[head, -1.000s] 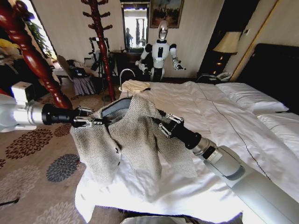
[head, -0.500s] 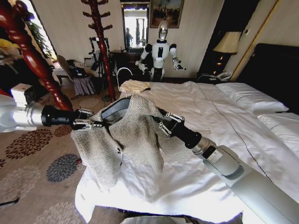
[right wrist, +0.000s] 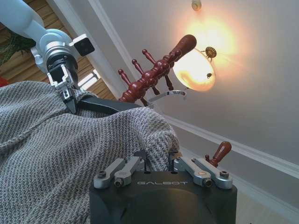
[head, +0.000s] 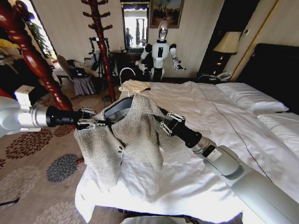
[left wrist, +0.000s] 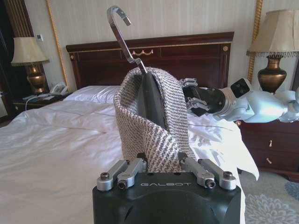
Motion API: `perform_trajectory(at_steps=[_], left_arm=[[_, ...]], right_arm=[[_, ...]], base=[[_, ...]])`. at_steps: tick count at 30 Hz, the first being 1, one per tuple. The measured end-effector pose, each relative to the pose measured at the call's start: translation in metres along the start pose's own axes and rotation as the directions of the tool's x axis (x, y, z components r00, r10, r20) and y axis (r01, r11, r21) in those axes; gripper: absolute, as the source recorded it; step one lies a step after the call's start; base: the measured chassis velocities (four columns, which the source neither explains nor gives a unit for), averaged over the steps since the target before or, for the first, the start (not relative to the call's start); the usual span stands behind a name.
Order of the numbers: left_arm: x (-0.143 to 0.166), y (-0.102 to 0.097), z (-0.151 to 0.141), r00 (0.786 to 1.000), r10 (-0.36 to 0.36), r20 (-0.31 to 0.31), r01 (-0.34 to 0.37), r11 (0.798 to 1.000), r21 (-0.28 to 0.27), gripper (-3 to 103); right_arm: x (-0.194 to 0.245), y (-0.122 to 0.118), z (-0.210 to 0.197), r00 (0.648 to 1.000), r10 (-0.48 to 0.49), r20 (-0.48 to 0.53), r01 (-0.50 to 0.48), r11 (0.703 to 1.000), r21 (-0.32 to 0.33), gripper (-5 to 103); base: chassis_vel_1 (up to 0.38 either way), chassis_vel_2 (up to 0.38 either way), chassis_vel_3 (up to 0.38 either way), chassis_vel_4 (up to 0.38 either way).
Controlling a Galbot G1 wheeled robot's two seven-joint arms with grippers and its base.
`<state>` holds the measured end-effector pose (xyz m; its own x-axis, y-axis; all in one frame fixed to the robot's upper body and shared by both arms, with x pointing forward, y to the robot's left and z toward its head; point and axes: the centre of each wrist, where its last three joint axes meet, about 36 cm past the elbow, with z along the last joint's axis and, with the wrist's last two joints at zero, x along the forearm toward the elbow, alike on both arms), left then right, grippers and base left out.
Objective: Pick up the clothes from the bed and hang them on the clothes hanger.
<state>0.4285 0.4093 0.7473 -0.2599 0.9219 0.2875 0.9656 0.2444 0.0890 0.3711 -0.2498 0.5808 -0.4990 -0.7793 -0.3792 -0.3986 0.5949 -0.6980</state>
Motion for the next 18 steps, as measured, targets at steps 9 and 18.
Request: perform_trajectory(at_steps=[9,18], left_arm=[[0.0010,0.0022,0.0057,1.000,-0.010,0.024,0.011,1.000,-0.011,24],[0.0020,0.0030,0.0062,0.999,-0.019,0.027,0.019,1.000,-0.014,23]], right_arm=[[0.0001,0.0000,0.0000,1.000,0.000,-0.001,0.000,1.000,0.001,20],[-0.0001,0.0000,-0.0006,1.000,0.005,-0.004,-0.005,1.000,0.001,52]], base=[[0.000,0.000,0.000,0.000],[0.000,0.000,0.000,0.000]])
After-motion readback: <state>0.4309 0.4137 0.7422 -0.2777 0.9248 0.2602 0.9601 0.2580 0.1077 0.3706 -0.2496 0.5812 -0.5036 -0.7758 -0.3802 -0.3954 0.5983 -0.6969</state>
